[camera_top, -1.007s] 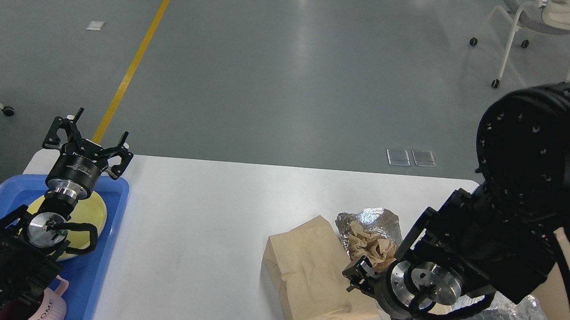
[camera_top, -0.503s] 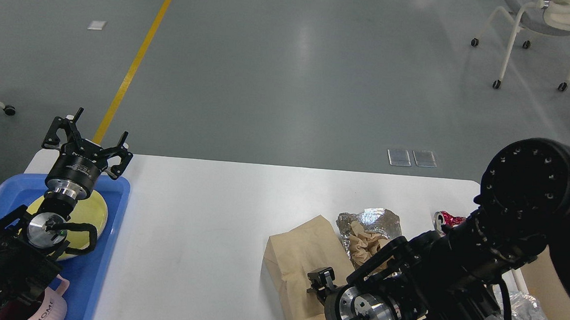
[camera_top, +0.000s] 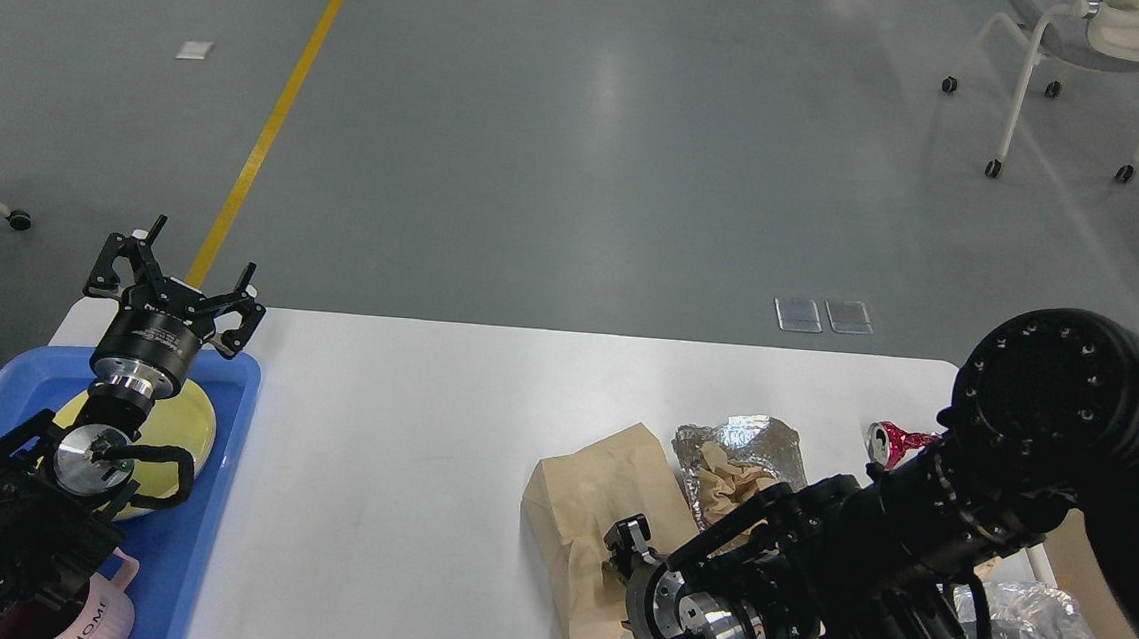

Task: Tidy desktop
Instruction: 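Lower the right gripper onto the brown paper bag and grasp it, then lift the paper bag and drop it into the white bin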

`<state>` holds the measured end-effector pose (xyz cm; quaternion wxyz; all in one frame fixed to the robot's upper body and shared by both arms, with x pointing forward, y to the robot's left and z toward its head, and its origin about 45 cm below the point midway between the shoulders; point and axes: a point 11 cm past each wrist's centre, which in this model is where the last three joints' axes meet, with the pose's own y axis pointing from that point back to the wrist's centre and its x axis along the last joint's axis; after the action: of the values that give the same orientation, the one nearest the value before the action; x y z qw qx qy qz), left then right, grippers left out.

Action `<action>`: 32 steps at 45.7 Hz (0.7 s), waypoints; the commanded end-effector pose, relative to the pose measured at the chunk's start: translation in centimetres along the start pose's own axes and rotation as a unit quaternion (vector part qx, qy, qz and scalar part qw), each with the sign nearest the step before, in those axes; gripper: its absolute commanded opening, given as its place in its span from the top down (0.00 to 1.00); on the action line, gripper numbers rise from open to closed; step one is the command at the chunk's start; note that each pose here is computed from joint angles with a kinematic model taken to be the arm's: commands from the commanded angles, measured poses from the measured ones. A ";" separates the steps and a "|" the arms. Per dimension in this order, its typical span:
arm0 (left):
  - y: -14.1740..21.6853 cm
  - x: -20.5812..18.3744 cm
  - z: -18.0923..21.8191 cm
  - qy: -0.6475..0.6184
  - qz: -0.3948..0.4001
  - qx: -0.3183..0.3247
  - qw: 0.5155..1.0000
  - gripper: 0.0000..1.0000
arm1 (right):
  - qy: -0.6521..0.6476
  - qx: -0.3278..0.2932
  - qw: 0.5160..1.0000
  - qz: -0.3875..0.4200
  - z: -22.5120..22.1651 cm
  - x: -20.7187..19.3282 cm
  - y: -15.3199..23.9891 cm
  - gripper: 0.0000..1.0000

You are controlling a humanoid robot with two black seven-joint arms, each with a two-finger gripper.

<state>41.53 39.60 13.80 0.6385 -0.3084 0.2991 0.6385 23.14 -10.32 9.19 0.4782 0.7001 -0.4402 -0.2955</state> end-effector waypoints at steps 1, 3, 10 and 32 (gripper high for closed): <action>0.0 0.0 0.0 0.000 0.000 0.000 1.000 0.02 | 0.005 -0.006 1.000 -0.004 0.4 -0.3 0.3 1.00; 0.0 0.0 0.0 0.000 0.000 0.000 1.000 0.02 | 0.011 -0.010 1.000 -0.013 0.7 -0.7 0.7 1.00; 0.0 0.0 0.0 0.000 0.000 0.000 1.000 0.02 | 0.080 -0.016 0.995 -0.054 1.8 -2.1 3.1 1.00; 0.0 0.0 0.0 0.000 0.000 0.000 1.000 0.02 | 0.202 0.152 0.945 -0.208 -13.6 1.7 16.0 1.00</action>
<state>41.53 39.59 13.80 0.6386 -0.3082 0.2991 0.6385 27.77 -8.33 22.92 0.3890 0.8450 -0.2805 -0.2364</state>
